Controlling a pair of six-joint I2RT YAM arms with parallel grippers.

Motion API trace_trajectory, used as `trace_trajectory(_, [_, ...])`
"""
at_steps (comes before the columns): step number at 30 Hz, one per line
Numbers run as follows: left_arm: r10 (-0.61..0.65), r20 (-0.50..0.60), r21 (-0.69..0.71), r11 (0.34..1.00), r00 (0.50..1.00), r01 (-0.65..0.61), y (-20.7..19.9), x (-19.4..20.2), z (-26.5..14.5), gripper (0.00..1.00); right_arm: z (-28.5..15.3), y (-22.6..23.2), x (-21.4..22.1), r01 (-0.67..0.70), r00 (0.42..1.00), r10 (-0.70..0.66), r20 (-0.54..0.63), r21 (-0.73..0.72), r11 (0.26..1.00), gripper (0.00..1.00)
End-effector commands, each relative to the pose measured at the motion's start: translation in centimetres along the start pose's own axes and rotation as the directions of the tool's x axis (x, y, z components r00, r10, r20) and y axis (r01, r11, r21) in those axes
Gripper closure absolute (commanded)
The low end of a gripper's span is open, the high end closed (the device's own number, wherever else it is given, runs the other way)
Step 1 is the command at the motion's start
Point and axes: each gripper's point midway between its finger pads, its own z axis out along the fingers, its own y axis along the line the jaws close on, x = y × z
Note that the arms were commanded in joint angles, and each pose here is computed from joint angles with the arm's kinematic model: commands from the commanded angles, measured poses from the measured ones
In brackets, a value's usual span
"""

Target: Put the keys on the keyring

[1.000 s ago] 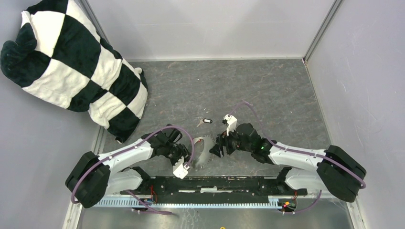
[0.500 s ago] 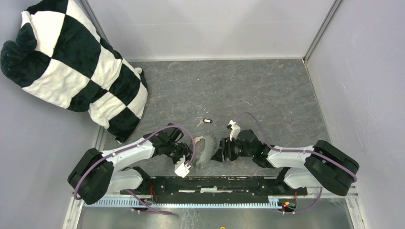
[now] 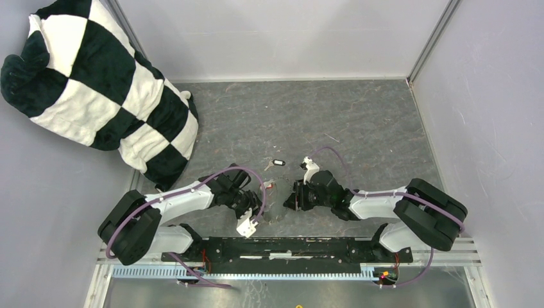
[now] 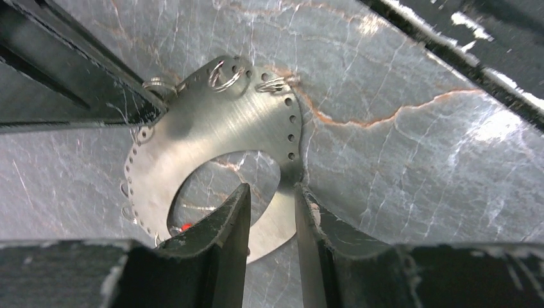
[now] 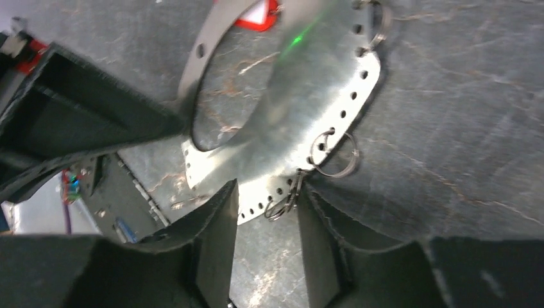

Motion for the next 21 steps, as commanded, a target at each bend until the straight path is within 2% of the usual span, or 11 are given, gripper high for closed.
trace_trajectory(1, [-0.045,0.072,0.112,0.993,0.996,0.037,-3.0,-1.6,0.7,0.61,0.2,-3.3,0.4,0.057,0.998,-0.055,-0.019,0.164,0.985,0.62])
trace_trajectory(3, [-0.048,0.067,0.117,0.992,0.997,0.040,-3.1,-1.6,0.6,0.61,0.2,-3.6,0.3,0.066,0.998,-0.064,-0.018,0.176,0.982,0.76])
trace_trajectory(5, [-0.046,0.064,0.117,0.992,0.997,0.038,-3.1,-1.6,0.5,0.61,0.1,-3.6,0.1,0.076,0.997,-0.075,-0.011,0.179,0.981,0.84])
trace_trajectory(10, [-0.051,0.067,0.105,0.994,0.996,0.043,-2.3,-2.2,-0.3,0.59,-0.4,-2.9,-1.0,0.107,0.994,-0.111,0.014,0.168,0.980,1.00])
trace_trajectory(15, [-0.006,0.153,0.109,0.994,0.988,-0.011,-2.0,-4.9,-0.9,0.53,-0.4,-1.8,-1.5,0.116,0.993,-0.119,0.016,0.133,0.984,1.00])
trace_trajectory(17, [-0.024,0.184,0.128,0.992,0.983,0.001,-1.8,-6.1,-0.5,0.50,-0.3,-1.7,-1.4,0.110,0.993,-0.113,0.017,0.127,0.986,1.00])
trace_trajectory(19, [-0.066,0.203,0.135,0.990,0.977,0.039,-1.2,-7.1,0.1,0.44,-0.4,-1.6,-1.4,0.105,0.994,-0.108,0.018,0.120,0.987,1.00])
trace_trajectory(21, [-0.124,0.199,0.083,0.991,0.972,0.109,1.0,-7.4,0.9,0.44,-0.4,-1.6,-1.4,0.101,0.994,-0.105,0.025,0.119,0.988,1.00])
